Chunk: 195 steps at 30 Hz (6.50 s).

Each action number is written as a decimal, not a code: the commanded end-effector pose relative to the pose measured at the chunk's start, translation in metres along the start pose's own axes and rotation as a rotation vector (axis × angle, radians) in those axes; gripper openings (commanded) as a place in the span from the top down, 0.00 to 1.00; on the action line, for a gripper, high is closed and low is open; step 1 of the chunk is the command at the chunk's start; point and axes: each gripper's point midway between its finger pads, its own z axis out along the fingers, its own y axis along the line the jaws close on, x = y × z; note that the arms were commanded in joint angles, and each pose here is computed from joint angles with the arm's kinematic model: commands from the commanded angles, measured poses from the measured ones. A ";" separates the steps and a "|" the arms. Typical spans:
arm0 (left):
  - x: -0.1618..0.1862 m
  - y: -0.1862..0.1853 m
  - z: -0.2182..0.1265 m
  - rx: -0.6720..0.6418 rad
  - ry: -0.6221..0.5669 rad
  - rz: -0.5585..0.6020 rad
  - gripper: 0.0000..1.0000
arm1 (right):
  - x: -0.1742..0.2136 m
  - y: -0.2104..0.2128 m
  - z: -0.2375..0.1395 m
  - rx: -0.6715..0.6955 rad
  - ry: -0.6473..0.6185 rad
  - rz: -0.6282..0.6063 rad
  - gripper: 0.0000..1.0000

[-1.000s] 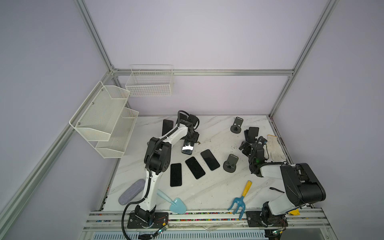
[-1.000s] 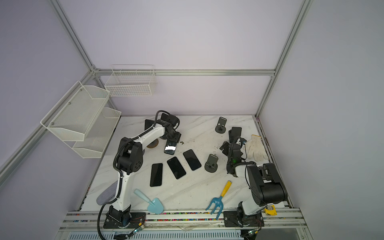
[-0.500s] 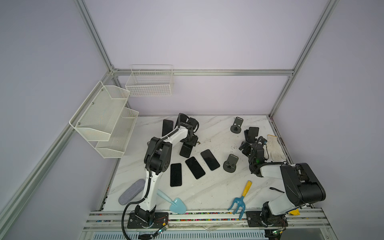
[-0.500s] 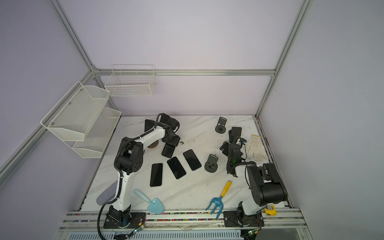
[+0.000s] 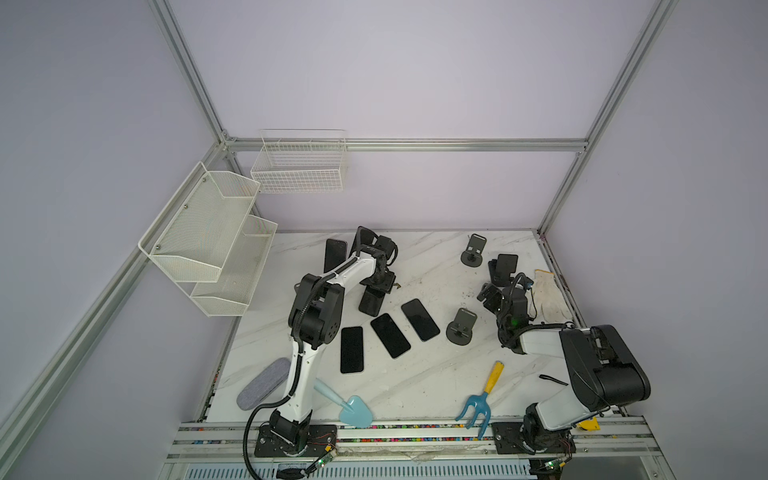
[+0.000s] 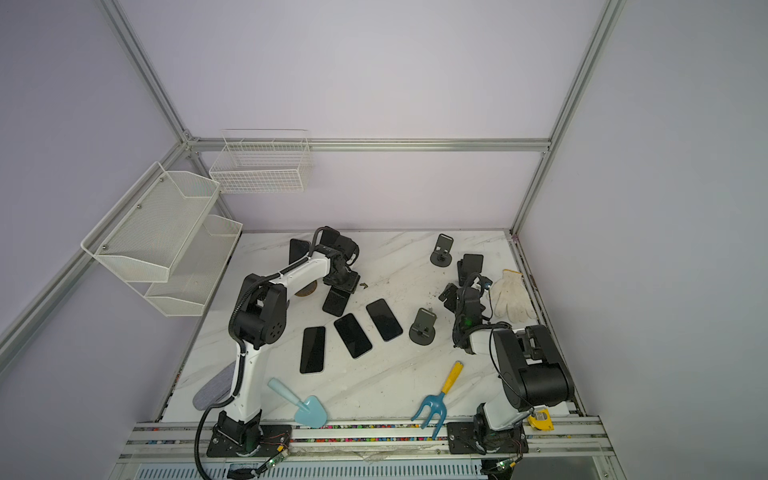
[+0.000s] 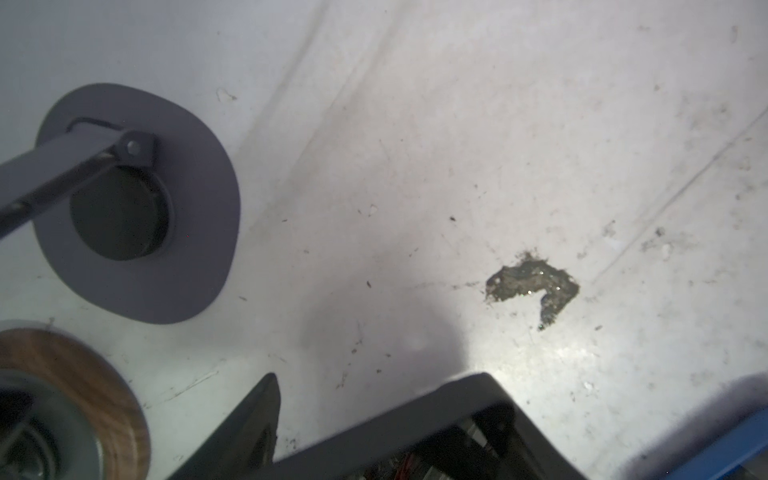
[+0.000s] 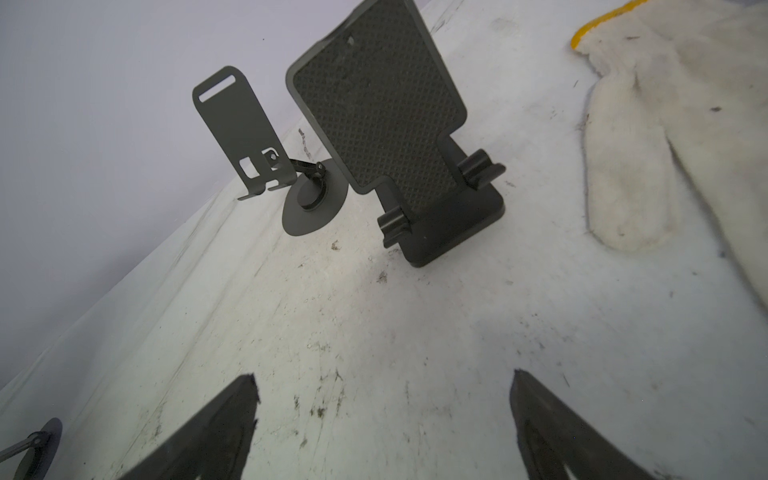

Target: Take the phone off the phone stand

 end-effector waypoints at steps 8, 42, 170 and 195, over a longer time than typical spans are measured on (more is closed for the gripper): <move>0.010 0.004 0.012 -0.011 0.029 0.004 0.33 | -0.002 0.003 0.003 0.012 -0.003 -0.012 0.04; 0.015 0.016 0.020 -0.062 0.038 0.005 0.26 | -0.002 0.003 0.003 0.017 -0.007 -0.016 0.04; 0.057 -0.029 -0.244 0.503 -0.524 -0.364 0.05 | 0.001 0.010 -0.005 0.040 -0.027 -0.044 0.03; 0.058 0.000 -0.289 0.356 -0.671 -0.290 0.00 | -0.085 0.105 -0.059 -0.189 -0.014 0.003 0.03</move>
